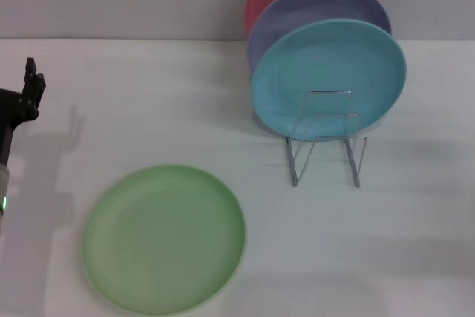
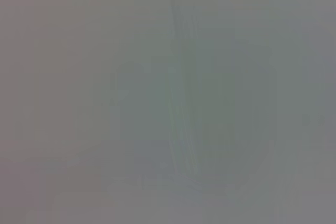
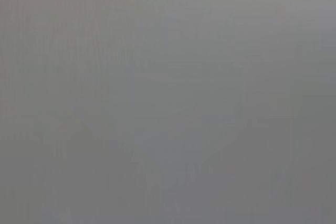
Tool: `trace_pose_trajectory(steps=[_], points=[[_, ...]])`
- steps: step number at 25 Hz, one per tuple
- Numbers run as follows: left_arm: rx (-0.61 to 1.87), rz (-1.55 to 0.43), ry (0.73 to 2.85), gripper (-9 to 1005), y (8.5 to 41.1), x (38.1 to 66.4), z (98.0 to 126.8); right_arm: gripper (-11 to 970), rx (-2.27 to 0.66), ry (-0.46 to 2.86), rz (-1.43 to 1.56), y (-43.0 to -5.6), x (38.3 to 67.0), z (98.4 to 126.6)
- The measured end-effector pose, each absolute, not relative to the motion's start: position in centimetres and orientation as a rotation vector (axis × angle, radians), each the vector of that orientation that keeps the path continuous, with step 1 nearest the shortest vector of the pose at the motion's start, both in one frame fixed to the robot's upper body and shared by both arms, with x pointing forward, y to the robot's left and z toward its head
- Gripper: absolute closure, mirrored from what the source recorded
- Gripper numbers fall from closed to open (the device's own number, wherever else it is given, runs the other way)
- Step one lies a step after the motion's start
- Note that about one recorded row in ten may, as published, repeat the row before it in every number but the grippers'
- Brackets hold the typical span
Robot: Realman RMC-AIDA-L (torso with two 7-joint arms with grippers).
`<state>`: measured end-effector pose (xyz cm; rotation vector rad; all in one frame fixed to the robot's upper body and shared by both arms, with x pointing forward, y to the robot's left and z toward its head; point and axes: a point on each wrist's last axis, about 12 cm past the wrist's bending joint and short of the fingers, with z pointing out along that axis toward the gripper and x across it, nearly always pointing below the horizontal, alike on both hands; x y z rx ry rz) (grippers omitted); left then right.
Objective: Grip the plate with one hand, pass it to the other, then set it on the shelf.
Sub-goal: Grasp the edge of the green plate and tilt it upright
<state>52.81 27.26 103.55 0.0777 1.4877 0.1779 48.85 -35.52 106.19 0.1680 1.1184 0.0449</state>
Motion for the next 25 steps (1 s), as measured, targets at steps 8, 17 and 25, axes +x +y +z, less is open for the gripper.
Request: trace_pose_trajectory(steps=[8, 17, 25], points=[[0.067, 0.097, 1.672, 209, 25.8, 55.7, 107.9, 201, 0.158, 1.112, 0.055, -35.3, 49.1, 106.4], [0.190, -0.283, 1.891, 210, 27.3, 56.0, 112.6, 201, 0.149, 1.109, 0.067, -35.0, 49.6, 106.6], [0.257, -0.552, 2.229, 209, 28.9, 55.1, 114.3, 202, 0.138, 1.104, 0.066, -34.8, 50.4, 106.9]])
